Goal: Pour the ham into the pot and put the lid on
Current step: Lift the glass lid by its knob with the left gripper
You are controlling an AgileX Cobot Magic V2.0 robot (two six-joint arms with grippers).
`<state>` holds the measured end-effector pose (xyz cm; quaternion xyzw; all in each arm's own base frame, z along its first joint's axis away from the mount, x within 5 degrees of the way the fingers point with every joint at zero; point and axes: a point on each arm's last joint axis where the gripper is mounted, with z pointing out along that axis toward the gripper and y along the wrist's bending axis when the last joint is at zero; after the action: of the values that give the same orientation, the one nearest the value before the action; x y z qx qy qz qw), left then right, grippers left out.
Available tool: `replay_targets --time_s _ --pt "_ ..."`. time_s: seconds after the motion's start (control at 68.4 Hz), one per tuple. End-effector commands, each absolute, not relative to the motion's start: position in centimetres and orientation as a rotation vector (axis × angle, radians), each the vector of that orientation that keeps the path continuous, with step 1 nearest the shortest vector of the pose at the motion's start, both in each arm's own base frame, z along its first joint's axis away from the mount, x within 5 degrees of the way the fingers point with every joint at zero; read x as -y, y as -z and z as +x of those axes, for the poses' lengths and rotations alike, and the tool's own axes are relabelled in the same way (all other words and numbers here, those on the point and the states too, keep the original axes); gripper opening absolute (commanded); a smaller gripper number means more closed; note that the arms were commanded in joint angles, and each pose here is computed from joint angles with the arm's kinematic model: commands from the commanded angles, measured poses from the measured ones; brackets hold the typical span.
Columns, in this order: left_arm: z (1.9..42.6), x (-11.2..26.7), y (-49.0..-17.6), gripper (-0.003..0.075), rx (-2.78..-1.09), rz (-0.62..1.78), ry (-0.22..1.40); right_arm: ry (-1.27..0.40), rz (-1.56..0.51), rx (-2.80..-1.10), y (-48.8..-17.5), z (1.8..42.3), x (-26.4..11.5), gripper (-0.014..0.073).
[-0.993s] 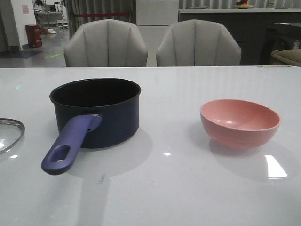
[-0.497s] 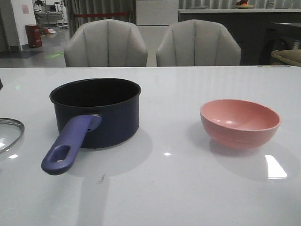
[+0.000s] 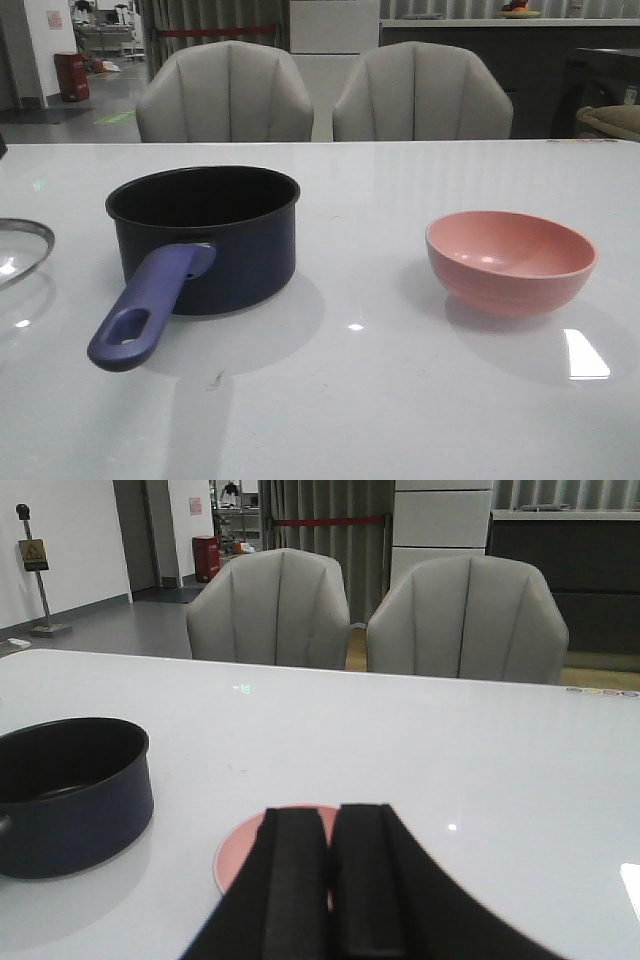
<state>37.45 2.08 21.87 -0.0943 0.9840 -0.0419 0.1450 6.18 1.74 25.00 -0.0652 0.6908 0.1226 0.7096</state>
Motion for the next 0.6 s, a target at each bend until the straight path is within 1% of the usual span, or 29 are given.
replay_targets --time_s 0.0,0.131,0.263,0.394,0.584 --pt "37.3 -1.6 -28.1 0.0312 -2.634 -0.231 0.129 -0.258 -0.126 -1.445 -26.5 6.2 -1.5 0.015" --pt "37.3 0.6 -31.7 0.0312 -2.559 -0.102 0.144 -0.258 -0.126 -1.445 -26.5 6.2 -1.5 0.015" --pt "37.4 4.5 -33.9 0.0312 -2.533 0.065 0.181 -0.258 -0.126 -1.445 -26.5 6.2 -1.5 0.015" --pt "37.3 9.0 -34.6 0.0312 -2.505 0.212 0.23 -0.258 -0.126 -1.445 -26.5 6.2 -1.5 0.015" --pt "37.2 13.3 -34.3 0.0313 -2.511 0.348 0.274 -0.258 -0.126 -1.445 -26.5 6.2 -1.5 0.015"
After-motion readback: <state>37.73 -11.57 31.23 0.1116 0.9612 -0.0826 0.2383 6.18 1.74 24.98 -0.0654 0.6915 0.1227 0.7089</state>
